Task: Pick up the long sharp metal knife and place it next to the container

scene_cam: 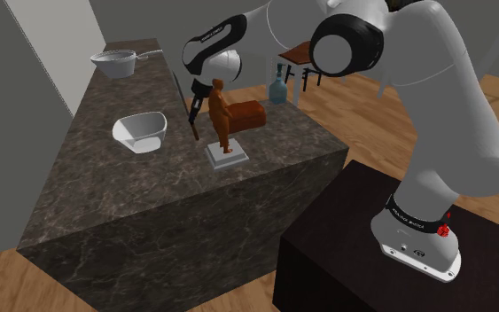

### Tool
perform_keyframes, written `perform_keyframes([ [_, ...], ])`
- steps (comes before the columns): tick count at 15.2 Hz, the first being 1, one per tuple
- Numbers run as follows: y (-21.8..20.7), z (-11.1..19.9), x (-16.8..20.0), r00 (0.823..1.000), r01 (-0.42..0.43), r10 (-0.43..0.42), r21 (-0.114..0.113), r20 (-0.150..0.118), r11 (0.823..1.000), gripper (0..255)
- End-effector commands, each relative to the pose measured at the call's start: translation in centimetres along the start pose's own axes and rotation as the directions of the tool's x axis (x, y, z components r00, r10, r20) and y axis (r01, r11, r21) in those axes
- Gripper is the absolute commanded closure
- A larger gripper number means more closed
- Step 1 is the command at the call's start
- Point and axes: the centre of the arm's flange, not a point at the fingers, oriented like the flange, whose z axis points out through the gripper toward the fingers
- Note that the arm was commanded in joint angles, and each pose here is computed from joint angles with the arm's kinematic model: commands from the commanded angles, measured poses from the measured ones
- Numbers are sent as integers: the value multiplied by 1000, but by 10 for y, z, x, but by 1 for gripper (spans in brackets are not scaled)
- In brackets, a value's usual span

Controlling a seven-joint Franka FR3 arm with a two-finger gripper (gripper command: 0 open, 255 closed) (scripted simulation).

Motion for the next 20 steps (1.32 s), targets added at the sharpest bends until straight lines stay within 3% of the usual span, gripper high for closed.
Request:
perform_keyframes([
  [1,-4,29,-14,1000,-6,5,17,27,1000,255],
  [9,-4,30,-14,1000,-6,5,17,27,1000,255],
  [10,-7,26,-14,1000,-6,5,17,27,1000,0],
  [14,-5,35,-17,1000,-6,6,17,25,1000,0],
  [20,-3,-20,-13,1000,-6,5,17,27,1000,0],
])
